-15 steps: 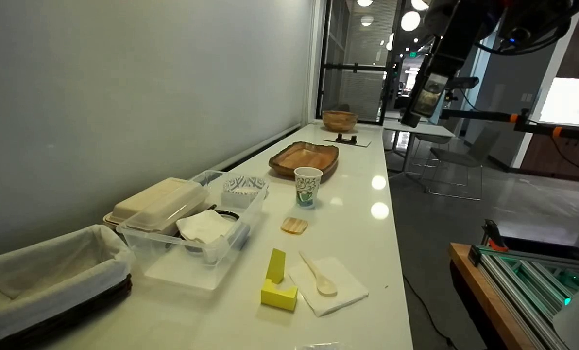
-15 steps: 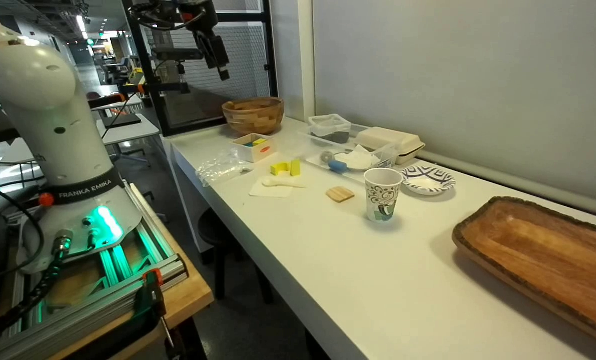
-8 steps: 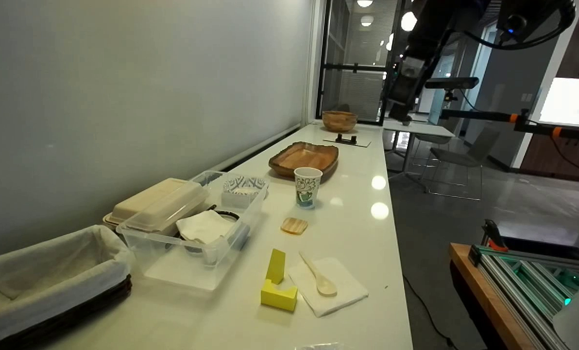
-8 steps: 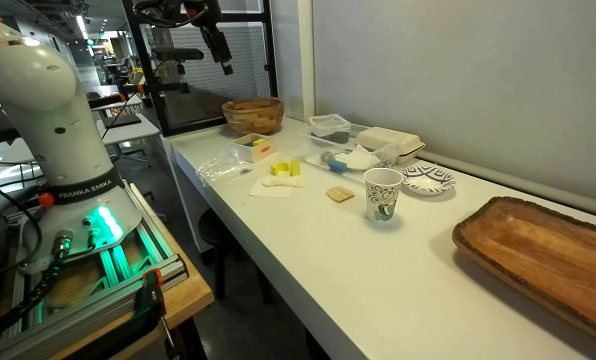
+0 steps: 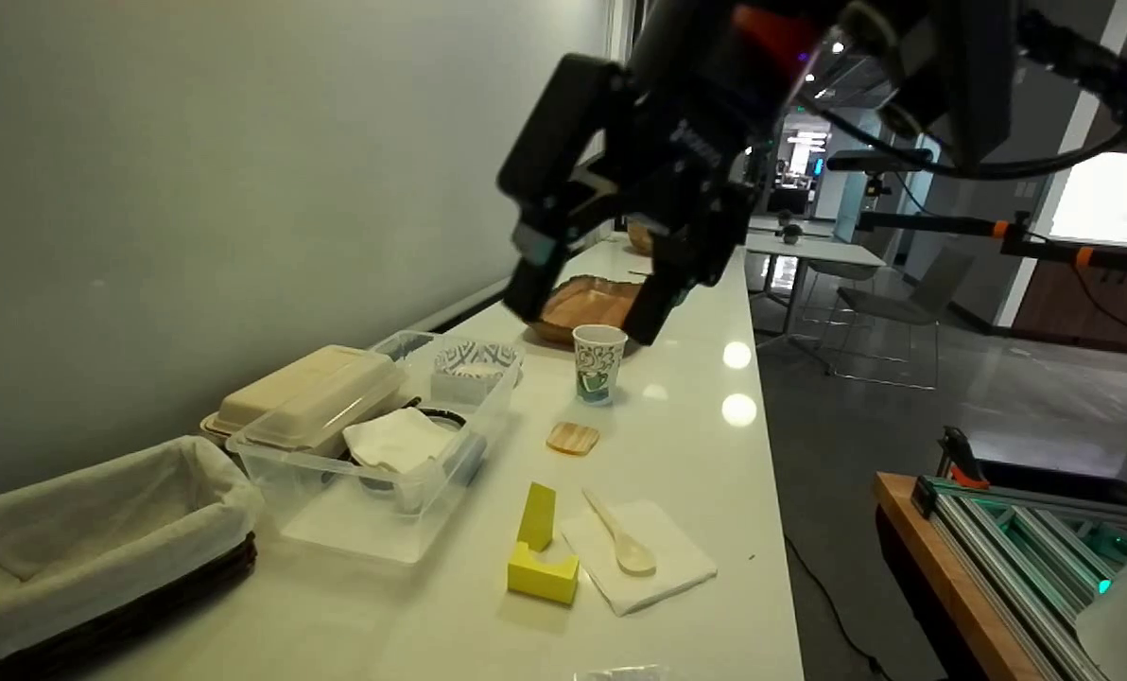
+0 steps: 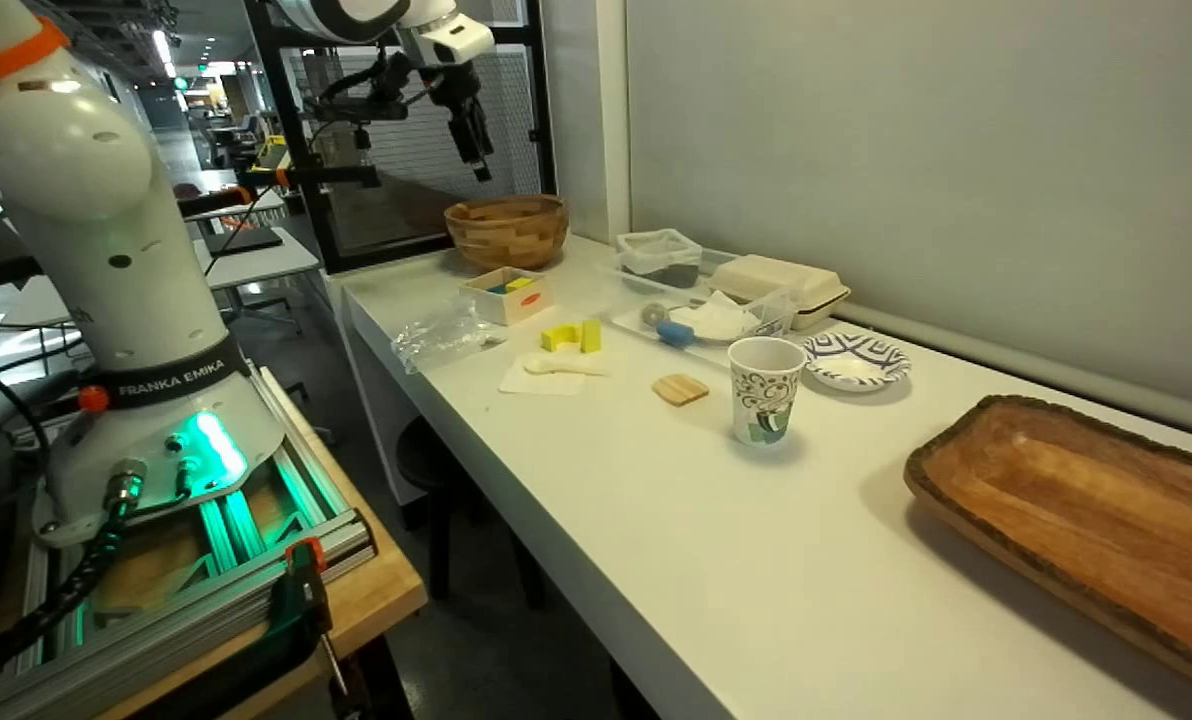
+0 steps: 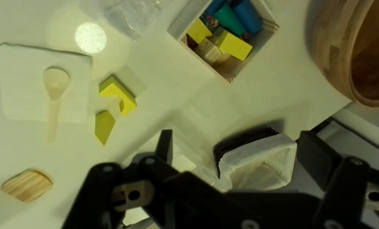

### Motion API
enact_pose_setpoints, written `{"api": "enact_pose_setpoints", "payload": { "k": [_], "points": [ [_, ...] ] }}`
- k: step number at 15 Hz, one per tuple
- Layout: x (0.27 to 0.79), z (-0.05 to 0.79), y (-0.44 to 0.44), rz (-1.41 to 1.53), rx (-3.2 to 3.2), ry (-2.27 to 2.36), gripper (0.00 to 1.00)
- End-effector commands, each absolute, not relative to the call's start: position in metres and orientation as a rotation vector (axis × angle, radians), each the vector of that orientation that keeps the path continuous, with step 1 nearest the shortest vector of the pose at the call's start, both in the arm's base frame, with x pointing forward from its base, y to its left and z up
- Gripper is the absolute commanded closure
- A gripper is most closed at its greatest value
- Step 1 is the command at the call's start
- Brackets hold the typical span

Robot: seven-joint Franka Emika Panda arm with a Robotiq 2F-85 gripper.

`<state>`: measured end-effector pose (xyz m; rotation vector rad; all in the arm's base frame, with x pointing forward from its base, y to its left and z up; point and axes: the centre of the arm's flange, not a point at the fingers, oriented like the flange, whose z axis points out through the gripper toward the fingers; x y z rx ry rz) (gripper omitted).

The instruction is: Move the basket to the right then move the clear container to the left.

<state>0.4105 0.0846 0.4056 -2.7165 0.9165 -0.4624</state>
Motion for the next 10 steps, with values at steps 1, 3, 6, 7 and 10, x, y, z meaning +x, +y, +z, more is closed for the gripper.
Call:
{"api": "enact_pose_setpoints", "payload": {
  "k": [1,3,6,7,10],
  "points": [
    [0.492,0.378,0.102,-0.422,-2.589,1.178,0.00],
    [0.523,0.369,0.096,-0.398,-2.498,1.302,0.00],
    [0.569,0.351,0.084,-0.353,-2.350,1.475,0.00],
    [0.584,0.342,0.082,-0.333,-2.304,1.534,0.00],
    [0.623,0.320,0.071,-0.272,-2.171,1.712,0.00]
  ]
}}
